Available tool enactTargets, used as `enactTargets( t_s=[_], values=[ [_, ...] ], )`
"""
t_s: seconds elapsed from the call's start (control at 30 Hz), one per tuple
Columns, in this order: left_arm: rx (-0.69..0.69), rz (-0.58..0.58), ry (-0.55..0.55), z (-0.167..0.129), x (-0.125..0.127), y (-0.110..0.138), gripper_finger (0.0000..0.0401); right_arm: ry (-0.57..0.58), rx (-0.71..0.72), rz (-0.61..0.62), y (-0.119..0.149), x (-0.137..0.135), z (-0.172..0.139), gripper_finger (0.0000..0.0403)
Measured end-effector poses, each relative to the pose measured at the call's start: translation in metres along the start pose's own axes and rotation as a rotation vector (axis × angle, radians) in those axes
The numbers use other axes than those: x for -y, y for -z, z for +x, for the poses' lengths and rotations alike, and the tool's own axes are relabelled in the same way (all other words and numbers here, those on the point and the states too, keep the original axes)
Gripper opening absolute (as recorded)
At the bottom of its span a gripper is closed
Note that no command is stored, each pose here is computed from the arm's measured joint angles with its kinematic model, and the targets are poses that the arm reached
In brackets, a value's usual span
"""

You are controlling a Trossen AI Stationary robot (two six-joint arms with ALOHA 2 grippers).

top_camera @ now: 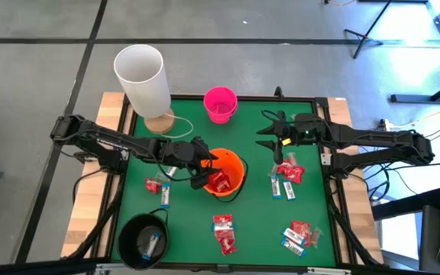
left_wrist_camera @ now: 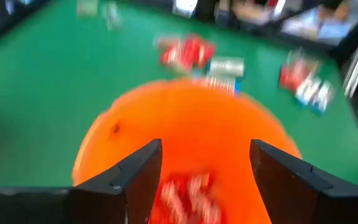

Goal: Sort candy
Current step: Put the red candy into the orange bucket

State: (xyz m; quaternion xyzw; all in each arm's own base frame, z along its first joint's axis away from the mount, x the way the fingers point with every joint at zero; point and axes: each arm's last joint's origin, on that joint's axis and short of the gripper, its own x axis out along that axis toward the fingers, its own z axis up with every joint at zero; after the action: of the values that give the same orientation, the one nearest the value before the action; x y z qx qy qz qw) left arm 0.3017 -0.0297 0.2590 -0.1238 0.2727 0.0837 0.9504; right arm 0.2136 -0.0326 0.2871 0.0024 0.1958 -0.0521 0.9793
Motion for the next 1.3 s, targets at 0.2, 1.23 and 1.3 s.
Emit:
enactTargets(
  t_s=[0.2, 1.23, 1.3],
  values=[
    [-0.319, -0.086, -0.208, -0.05, -0.005, -0.017, 0.0235, 0.0, -0.003, 0.001, 0.0, 0.0, 0.0, 0.0165],
    [-0.847, -0.262, -0.523, -0.072, 0.008, 0.139, 0.0236, 0.001, 0.029, 0.0, -0.003, 0.0, 0.0, 0.0165],
    [-0.842, -0.262, -0.515, -0.07, 0.007, 0.144, 0.0236, 0.001, 0.028, 0.0, -0.003, 0.0, 0.0, 0.0165]
  ],
)
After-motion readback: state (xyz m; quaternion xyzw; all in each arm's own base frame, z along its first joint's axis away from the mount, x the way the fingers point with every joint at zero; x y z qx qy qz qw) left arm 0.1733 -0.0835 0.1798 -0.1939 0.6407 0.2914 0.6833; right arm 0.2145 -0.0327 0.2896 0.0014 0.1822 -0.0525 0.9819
